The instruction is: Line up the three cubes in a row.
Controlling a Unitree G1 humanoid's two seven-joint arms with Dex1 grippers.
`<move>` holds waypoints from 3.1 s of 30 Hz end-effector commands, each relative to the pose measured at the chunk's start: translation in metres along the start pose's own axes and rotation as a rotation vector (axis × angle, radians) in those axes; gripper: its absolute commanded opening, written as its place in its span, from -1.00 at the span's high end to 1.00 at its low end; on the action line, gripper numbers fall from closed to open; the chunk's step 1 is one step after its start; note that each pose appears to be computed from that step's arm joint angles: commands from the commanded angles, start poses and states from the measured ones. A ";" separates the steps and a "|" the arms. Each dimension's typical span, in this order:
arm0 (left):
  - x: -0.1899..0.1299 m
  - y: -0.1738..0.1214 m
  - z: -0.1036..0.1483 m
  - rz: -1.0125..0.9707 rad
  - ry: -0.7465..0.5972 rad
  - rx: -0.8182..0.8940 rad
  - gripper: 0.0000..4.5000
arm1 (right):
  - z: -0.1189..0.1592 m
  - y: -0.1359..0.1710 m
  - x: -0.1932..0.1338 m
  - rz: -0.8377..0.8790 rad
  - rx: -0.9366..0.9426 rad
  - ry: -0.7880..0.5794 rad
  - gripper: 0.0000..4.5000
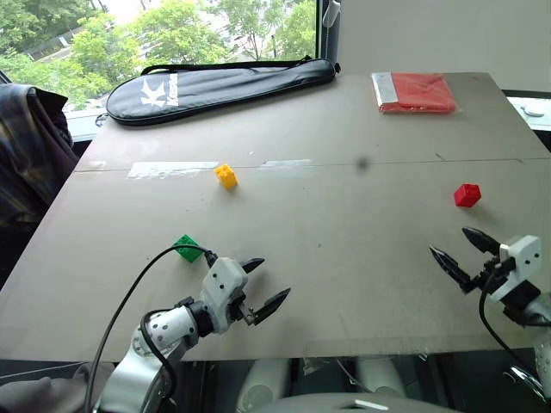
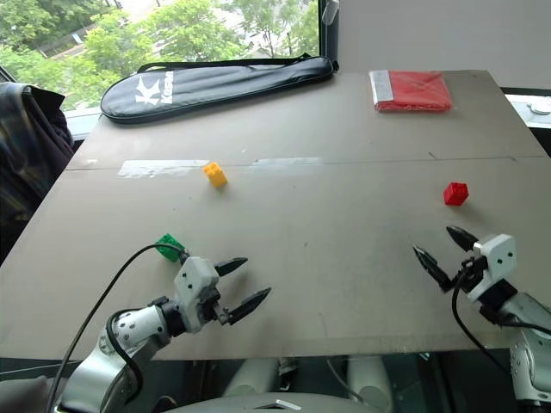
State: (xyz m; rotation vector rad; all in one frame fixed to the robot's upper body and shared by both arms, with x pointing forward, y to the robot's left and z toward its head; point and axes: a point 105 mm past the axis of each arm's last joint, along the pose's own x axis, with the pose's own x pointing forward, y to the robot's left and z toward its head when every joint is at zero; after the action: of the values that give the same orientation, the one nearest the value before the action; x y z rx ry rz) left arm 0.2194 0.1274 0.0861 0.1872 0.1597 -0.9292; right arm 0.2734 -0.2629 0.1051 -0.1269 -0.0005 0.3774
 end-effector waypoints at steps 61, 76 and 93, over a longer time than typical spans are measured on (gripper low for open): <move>-0.009 0.004 0.082 -0.252 0.001 0.241 -1.00 | 0.052 0.014 0.079 0.657 -0.301 0.135 0.07; -0.003 0.003 0.082 -0.241 -0.014 0.258 -1.00 | 0.068 0.004 0.119 0.866 -0.699 0.587 0.07; -0.005 -0.003 0.079 -0.184 -0.019 0.241 -1.00 | 0.066 0.013 0.136 0.940 -0.783 0.765 0.07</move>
State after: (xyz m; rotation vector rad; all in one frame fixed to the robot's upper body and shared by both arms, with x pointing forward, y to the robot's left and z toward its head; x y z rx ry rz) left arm 0.2219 0.1144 0.1551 0.3686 0.0903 -1.1307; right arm 0.3900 -0.1961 0.1527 -1.0191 0.7199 1.2411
